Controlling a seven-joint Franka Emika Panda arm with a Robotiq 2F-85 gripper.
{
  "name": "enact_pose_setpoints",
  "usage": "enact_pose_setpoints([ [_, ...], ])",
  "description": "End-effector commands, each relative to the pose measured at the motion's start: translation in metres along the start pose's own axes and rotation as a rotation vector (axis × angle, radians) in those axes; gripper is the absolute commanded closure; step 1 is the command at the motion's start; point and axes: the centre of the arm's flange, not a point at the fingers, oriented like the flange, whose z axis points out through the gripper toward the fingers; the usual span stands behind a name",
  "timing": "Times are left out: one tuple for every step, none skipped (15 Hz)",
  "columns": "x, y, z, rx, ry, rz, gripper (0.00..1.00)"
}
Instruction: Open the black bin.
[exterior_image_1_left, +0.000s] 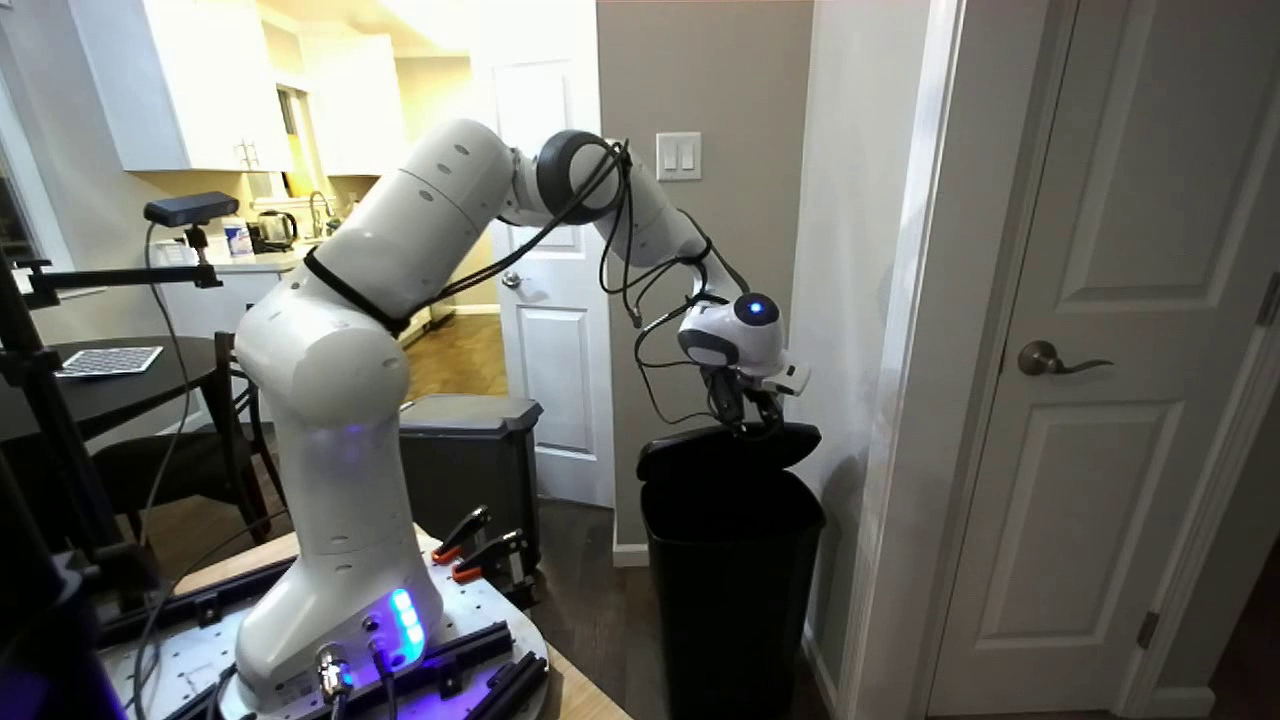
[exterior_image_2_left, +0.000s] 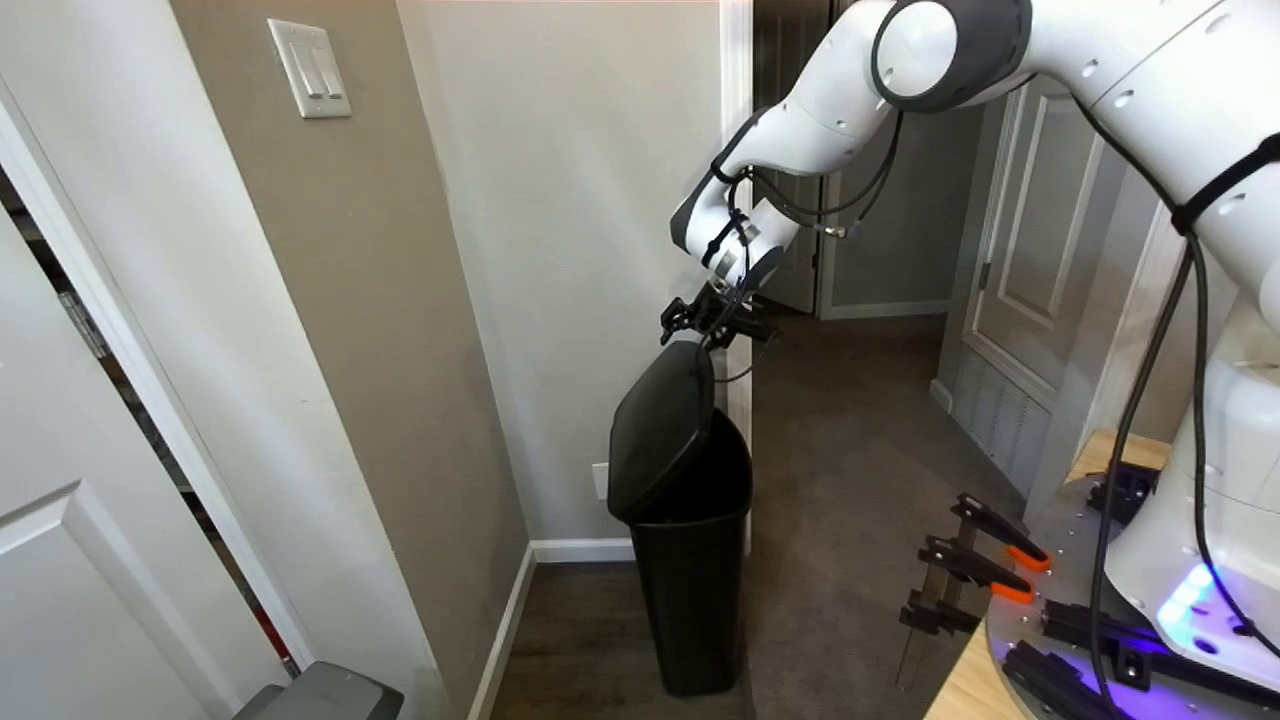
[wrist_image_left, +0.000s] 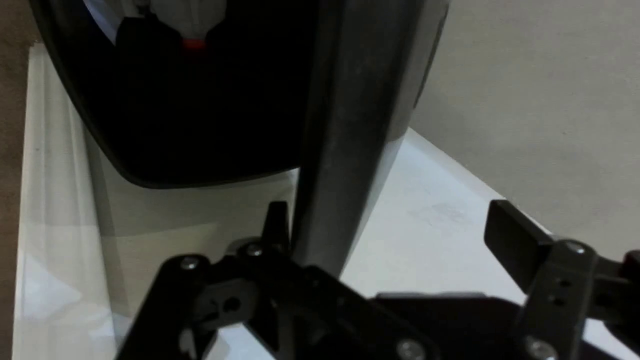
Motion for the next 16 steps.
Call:
enact_pose_setpoints([
  [-0.012,-0.028,-0.023,-0.055,0.04,-0.016,0.0],
  [-0.013,-0.035,-0.024,-0.067,0.049,-0.025,0.0],
  [-0.015,-0.042,-0.025,-0.079,0.06,-0.034,0.0],
  [-0.017,-0.049,-0.025,-0.088,0.062,-0.04,0.0],
  [-0.019,-0.056,-0.024,-0.1,0.064,-0.052,0.0],
  [-0.021,-0.062,-0.023,-0.109,0.066,-0.061,0.0],
  [-0.022,-0.068,-0.022,-0.118,0.064,-0.068,0.0],
  [-0.023,-0.072,-0.021,-0.128,0.063,-0.076,0.0],
  [-0.024,-0.077,-0.021,-0.139,0.064,-0.083,0.0],
  [-0.024,-0.081,-0.021,-0.149,0.066,-0.09,0.0],
  [-0.025,-0.088,-0.021,-0.162,0.069,-0.106,0.0],
  [-0.025,-0.094,-0.019,-0.176,0.074,-0.116,0.0],
  [-0.026,-0.101,-0.018,-0.189,0.075,-0.126,0.0],
  [-0.026,-0.108,-0.017,-0.198,0.073,-0.137,0.0],
  [-0.027,-0.115,-0.014,-0.204,0.068,-0.147,0.0],
  [-0.027,-0.121,-0.013,-0.21,0.065,-0.157,0.0],
])
